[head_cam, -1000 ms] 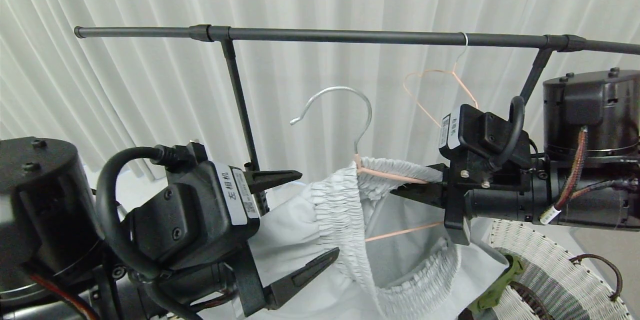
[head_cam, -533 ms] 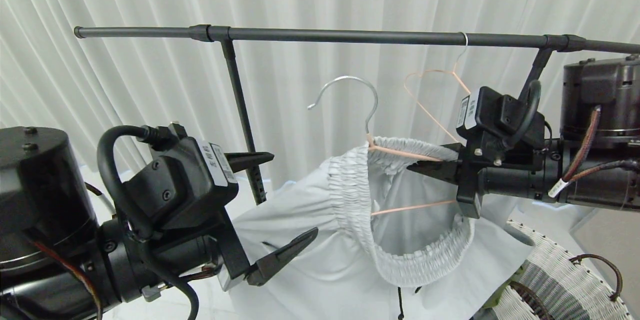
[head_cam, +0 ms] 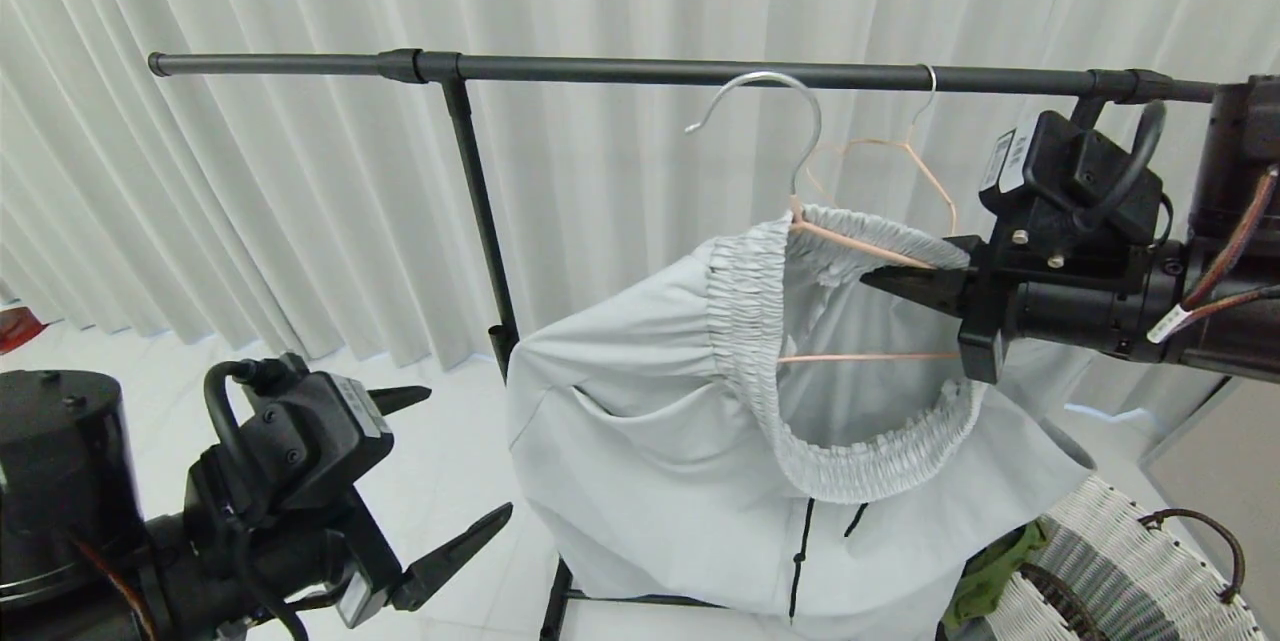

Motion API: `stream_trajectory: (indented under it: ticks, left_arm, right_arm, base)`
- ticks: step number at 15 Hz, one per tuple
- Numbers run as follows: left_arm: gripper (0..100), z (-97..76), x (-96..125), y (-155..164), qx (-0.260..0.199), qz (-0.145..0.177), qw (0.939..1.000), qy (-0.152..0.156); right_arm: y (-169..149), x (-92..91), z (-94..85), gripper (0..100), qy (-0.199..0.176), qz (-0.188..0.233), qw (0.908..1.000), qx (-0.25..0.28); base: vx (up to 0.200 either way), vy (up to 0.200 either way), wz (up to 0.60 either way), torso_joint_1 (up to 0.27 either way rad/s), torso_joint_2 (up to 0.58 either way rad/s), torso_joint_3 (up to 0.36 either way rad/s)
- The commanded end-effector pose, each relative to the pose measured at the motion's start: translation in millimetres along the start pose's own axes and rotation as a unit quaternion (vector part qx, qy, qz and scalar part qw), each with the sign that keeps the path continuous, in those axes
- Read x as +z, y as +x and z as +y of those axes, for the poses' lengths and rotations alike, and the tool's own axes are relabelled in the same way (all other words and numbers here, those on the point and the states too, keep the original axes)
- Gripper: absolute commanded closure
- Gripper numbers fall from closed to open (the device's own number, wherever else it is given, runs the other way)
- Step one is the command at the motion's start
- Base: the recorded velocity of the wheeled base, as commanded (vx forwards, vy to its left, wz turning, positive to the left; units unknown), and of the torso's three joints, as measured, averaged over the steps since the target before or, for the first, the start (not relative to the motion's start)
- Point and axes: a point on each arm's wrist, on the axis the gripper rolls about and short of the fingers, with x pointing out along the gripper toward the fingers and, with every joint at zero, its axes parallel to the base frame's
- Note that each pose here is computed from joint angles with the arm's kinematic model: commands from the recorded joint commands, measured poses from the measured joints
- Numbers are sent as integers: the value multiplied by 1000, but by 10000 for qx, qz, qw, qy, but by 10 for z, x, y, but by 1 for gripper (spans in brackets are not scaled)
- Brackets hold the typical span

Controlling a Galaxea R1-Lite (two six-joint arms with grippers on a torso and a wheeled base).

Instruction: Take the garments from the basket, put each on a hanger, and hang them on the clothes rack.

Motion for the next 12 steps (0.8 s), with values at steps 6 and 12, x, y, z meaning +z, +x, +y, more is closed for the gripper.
stream_trajectory:
  ticks: [6, 12]
  left_arm:
    - [0, 213, -9, 206, 403, -7, 9932, -1091]
    - [0, 287, 23, 519, 547, -430, 9921, -1046]
  right_arm:
    - [-218, 166, 1, 100, -83, -317, 9994, -115]
    - [-283, 271, 50, 100, 64, -510, 9987, -69]
  base:
    - [0, 0, 0, 0, 0, 0]
    - [0, 0, 0, 0, 0, 0]
